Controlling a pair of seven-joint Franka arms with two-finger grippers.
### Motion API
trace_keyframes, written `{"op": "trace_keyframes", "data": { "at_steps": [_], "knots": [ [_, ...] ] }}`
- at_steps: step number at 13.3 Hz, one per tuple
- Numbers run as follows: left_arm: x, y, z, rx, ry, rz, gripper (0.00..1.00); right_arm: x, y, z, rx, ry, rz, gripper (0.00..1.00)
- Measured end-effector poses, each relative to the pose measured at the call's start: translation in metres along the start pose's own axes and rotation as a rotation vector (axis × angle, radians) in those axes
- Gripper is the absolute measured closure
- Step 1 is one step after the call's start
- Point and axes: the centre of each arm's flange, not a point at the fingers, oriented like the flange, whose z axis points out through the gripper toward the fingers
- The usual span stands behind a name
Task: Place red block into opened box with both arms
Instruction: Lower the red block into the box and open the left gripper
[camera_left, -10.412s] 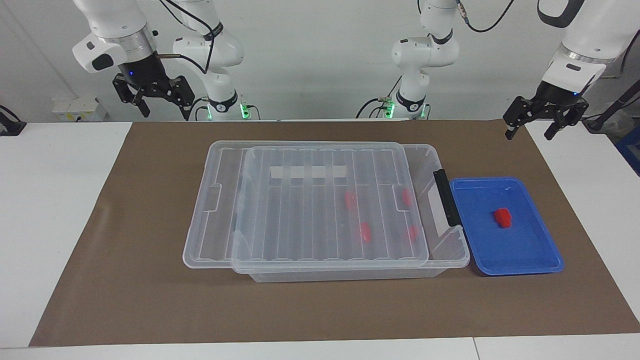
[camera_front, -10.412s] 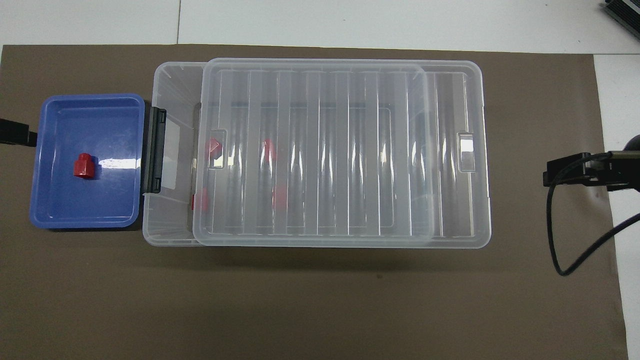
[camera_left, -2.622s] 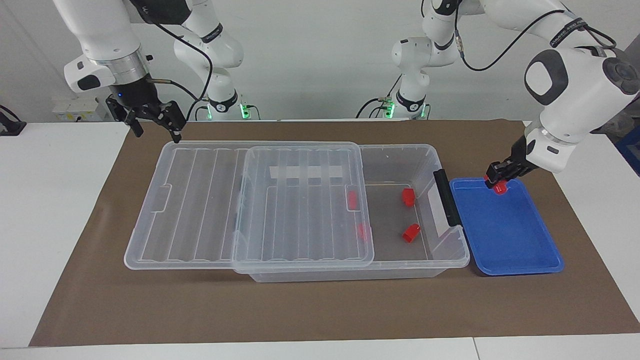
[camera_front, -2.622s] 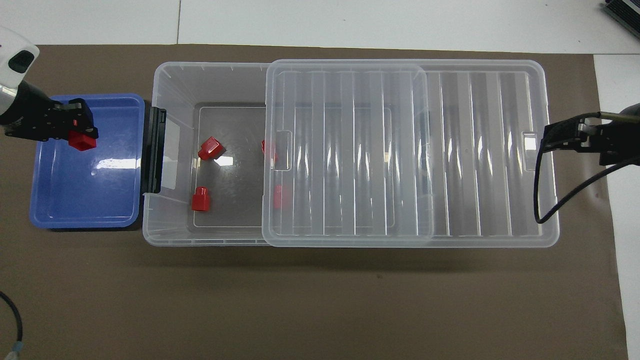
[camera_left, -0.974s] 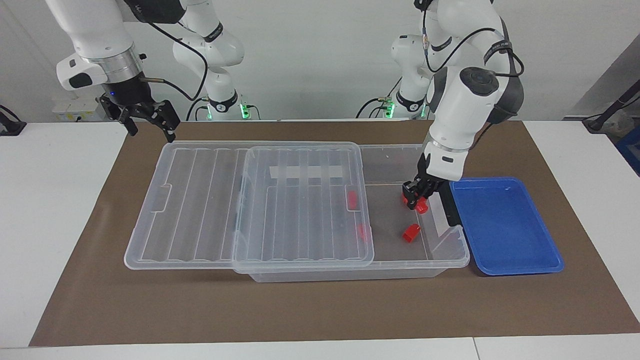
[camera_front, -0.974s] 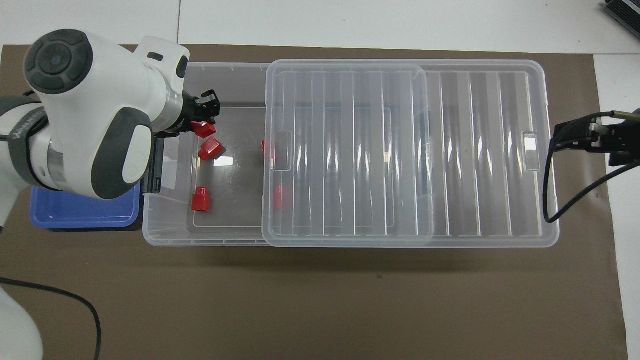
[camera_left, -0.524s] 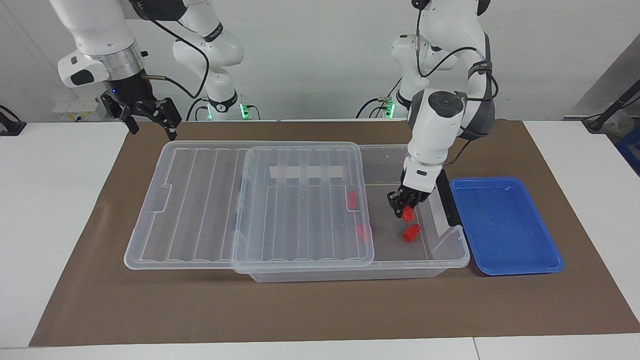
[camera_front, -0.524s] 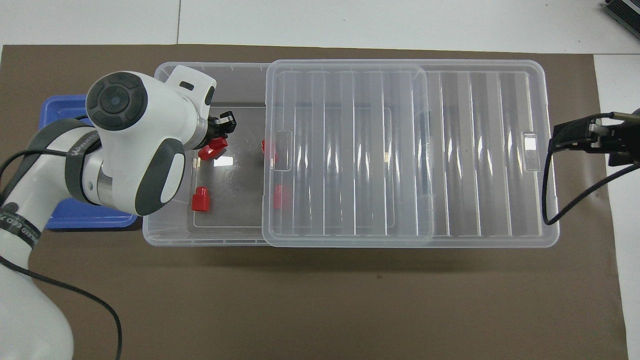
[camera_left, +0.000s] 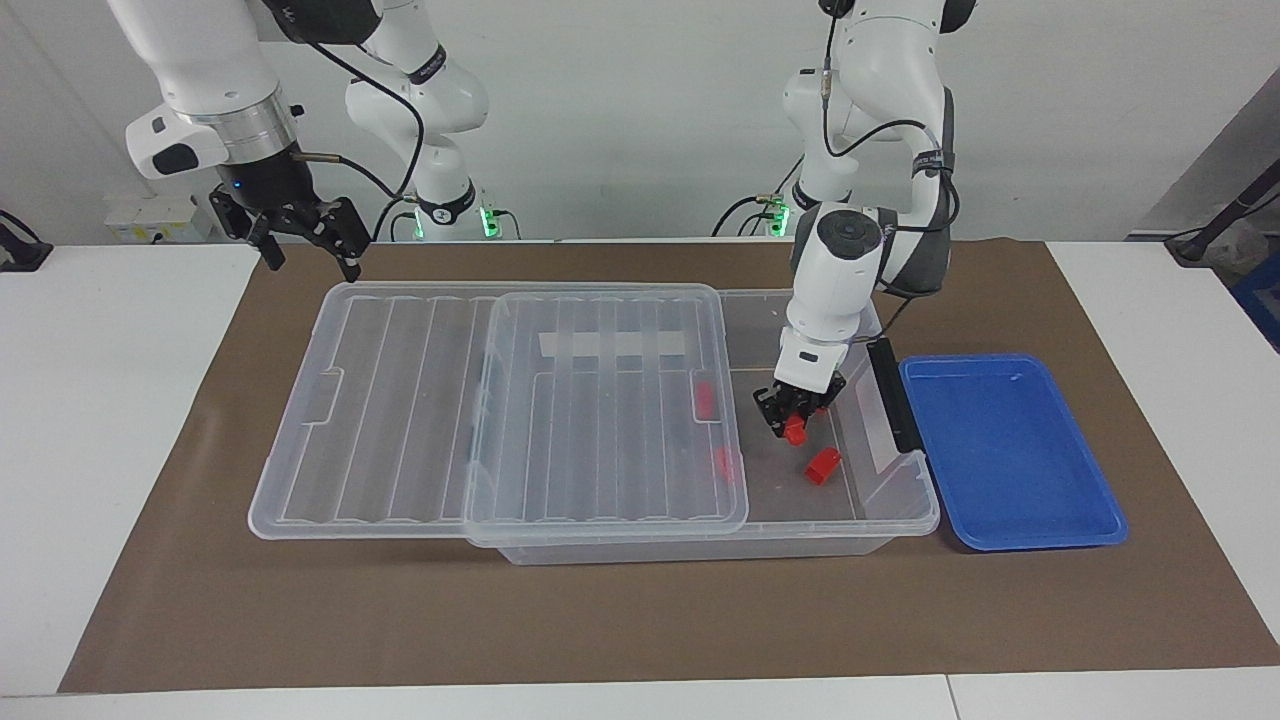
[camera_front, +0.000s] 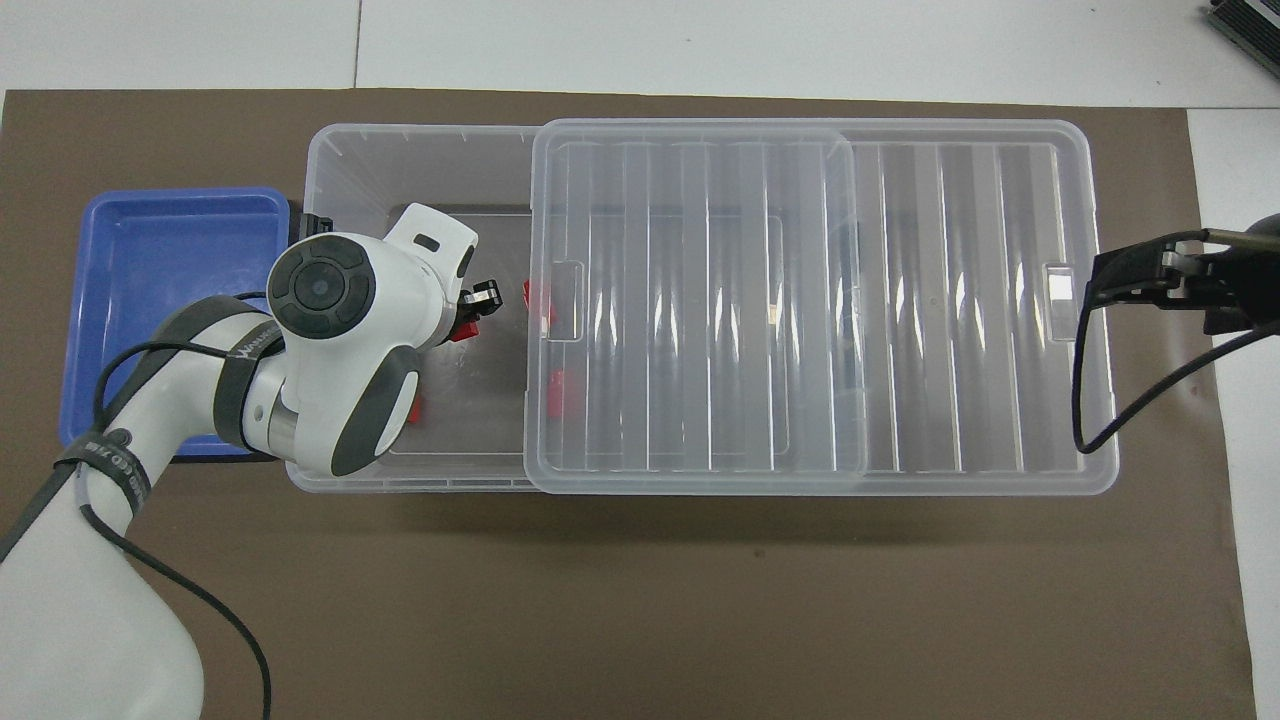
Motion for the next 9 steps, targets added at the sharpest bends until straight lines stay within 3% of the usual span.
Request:
{"op": "trace_keyframes", "data": {
  "at_steps": [9],
  "knots": [
    [-0.02, 0.002, 0.037, 0.01, -0.021, 0.02, 0.66, -0.003, -0.004, 0.0, 0.021, -0.02, -0.004, 0.0]
  ]
}}
